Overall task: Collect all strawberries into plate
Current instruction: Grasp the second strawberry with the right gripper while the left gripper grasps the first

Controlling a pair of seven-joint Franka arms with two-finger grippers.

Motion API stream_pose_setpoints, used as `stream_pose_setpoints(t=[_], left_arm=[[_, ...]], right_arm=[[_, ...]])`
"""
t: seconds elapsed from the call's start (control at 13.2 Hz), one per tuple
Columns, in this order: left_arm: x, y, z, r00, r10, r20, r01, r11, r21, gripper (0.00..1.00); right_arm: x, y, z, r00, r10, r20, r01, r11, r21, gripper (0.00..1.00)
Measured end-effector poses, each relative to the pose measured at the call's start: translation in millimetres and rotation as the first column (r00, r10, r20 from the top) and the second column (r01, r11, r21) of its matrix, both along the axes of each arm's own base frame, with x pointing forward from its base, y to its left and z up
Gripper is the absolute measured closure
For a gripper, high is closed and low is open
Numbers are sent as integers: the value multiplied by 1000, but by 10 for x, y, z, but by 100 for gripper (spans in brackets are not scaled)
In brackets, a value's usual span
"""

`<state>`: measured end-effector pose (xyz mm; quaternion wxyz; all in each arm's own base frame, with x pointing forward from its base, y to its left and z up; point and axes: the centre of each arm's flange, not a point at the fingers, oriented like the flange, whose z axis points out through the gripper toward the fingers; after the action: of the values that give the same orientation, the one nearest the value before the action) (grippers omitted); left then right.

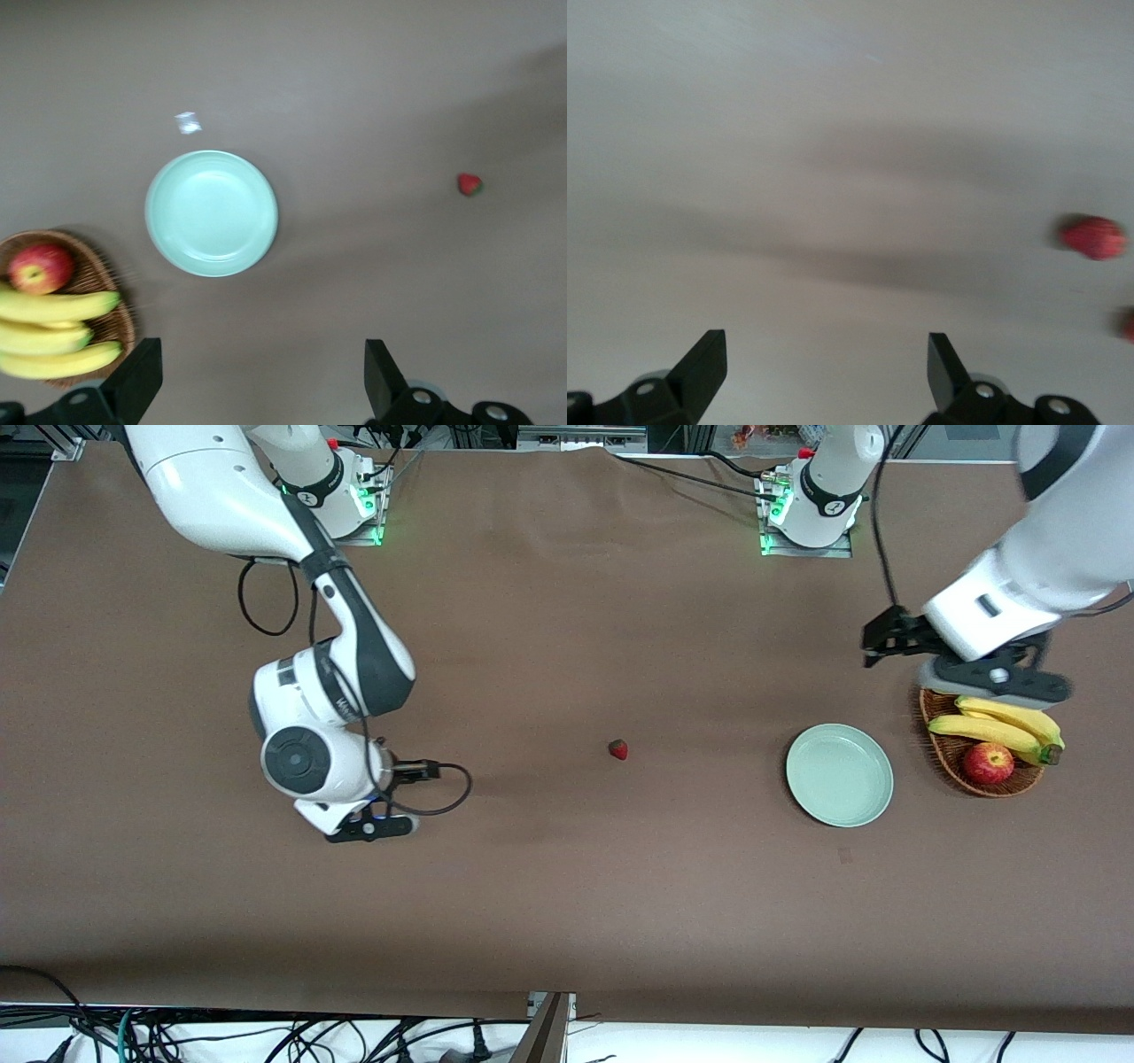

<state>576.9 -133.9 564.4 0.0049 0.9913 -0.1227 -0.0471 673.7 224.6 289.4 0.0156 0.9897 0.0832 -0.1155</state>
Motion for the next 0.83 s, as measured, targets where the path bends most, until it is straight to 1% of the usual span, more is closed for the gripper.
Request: stream_pose_setpoints(t=[0.15, 0.3, 0.46, 0.61, 0.68, 0.76, 0.83], left_arm=[[60, -409, -376, 997, -61, -45, 61, 998, -6, 0], [178, -874, -796, 994, -109, -23, 108, 994, -32, 0], [287, -1362, -1362, 992, -128, 6, 128, 990, -65, 0], [410, -1663, -2013, 990, -139, 30, 141, 985, -101, 0], [424, -1779, -2278, 989, -147, 30, 150, 982, -112, 0], [385, -1926, -2536, 986, -165, 16, 166, 979, -118, 0], [327, -2043, -2671, 985, -175, 2, 174, 978, -118, 0]], right_arm=[[29, -436, -173, 996, 75, -40, -76, 997, -26, 0], [24, -858, -341, 987, 142, -78, -146, 989, -36, 0], [-23, -1277, -509, 977, 188, -97, -192, 981, -29, 0], [-118, -1695, -643, 973, 212, -87, -214, 977, -20, 0], [-178, -1898, -699, 970, 231, -75, -233, 972, -19, 0], [-253, -2143, -771, 964, 257, -60, -259, 966, -20, 0], [-302, -2307, -817, 962, 268, -48, -269, 963, -23, 0]])
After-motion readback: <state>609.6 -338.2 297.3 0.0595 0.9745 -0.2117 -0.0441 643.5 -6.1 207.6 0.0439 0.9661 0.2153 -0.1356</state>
